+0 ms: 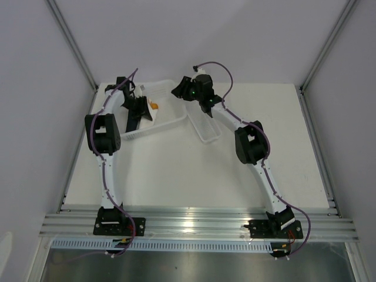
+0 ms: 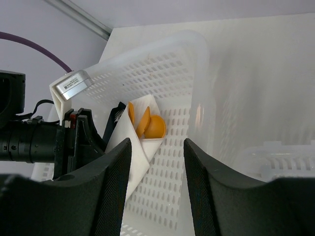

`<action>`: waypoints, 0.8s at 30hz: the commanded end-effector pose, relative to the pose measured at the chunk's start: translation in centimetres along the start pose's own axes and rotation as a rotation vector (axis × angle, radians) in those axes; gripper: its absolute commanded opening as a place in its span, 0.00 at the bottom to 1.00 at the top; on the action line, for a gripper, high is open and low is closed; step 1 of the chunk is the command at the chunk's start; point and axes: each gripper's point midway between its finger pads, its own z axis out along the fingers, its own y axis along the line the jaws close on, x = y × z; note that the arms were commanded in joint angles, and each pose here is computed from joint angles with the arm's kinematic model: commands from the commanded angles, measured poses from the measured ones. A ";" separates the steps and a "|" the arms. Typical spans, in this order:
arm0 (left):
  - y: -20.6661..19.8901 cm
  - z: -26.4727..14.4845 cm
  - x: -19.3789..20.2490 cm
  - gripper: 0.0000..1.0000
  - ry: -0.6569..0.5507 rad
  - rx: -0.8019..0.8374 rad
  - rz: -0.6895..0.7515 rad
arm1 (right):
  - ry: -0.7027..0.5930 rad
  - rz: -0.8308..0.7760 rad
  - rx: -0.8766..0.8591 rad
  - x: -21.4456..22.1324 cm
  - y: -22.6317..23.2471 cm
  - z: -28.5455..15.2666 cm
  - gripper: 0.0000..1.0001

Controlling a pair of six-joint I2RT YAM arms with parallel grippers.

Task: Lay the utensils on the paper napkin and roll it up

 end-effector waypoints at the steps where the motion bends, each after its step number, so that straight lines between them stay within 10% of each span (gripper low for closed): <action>1: -0.6 -1.9 -2.0 0.44 -0.076 -0.018 0.032 | -0.068 -0.023 -0.066 -3.5 3.0 -1.0 0.50; 24: -0.6 -7.8 -5.6 0.59 -0.282 -0.192 0.201 | -0.070 -0.042 -0.123 -4.0 4.8 -1.4 0.52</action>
